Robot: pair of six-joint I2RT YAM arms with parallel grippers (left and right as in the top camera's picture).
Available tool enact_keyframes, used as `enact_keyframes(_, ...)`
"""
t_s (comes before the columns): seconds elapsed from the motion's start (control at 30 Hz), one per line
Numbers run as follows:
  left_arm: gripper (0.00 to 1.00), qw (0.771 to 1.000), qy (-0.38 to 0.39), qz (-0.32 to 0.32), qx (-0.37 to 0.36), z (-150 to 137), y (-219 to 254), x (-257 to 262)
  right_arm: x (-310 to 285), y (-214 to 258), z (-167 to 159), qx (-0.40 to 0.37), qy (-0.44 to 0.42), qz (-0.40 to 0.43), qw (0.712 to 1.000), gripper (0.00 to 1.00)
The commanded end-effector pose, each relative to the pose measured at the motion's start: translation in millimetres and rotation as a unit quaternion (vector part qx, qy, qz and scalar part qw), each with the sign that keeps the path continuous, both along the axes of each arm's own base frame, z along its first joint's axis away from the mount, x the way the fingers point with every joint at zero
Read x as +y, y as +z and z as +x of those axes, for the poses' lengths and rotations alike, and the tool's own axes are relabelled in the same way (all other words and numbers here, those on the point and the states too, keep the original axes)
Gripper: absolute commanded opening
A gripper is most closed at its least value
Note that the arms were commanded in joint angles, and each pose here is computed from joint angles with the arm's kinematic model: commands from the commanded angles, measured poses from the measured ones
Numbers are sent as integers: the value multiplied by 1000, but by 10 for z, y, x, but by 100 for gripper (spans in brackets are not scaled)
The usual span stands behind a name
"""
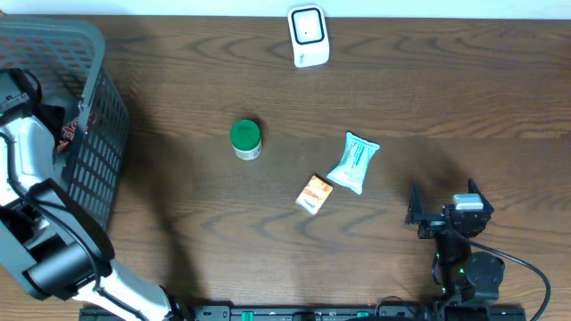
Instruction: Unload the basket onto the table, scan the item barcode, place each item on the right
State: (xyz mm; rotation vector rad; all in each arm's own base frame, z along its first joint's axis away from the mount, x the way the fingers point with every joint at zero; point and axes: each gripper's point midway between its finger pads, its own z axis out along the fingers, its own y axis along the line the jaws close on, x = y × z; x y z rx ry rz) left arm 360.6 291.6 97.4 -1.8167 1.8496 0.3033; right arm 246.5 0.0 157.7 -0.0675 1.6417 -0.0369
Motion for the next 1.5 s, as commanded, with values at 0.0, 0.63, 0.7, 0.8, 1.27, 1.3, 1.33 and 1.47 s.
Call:
enact_keyframes(0.0, 98, 1000, 24, -2, -4, 46, -153, 88, 16, -5, -2, 0, 3, 6, 1000, 99)
enact_keyframes(0.63, 98, 999, 31, -10, -1, 185, -626, 168, 16, -5, -2, 0, 3, 6, 1000, 99)
enact_keyframes(0.7, 98, 999, 31, -15, 6, 172, -704, 160, 15, -5, -2, 0, 2, 6, 1000, 99)
enact_keyframes(0.8, 85, 999, 29, -24, 16, 157, -829, 137, 16, -5, -2, 0, 3, 6, 1000, 99)
enact_keyframes(1.27, 7, 999, -27, -7, 40, 159, -681, 138, 16, -5, -2, 0, 3, 6, 1000, 99)
enact_keyframes(1.3, 7, 999, -35, 0, 38, 167, -589, 144, 16, -5, -2, 0, 3, 6, 1000, 99)
enact_keyframes(1.33, 7, 999, -39, 7, 33, 174, -496, 149, 15, -6, -2, 0, 2, 6, 1000, 99)
enact_keyframes(1.47, 7, 998, -44, 44, -14, 187, 136, 157, 16, -5, -2, 0, 3, 6, 1000, 99)
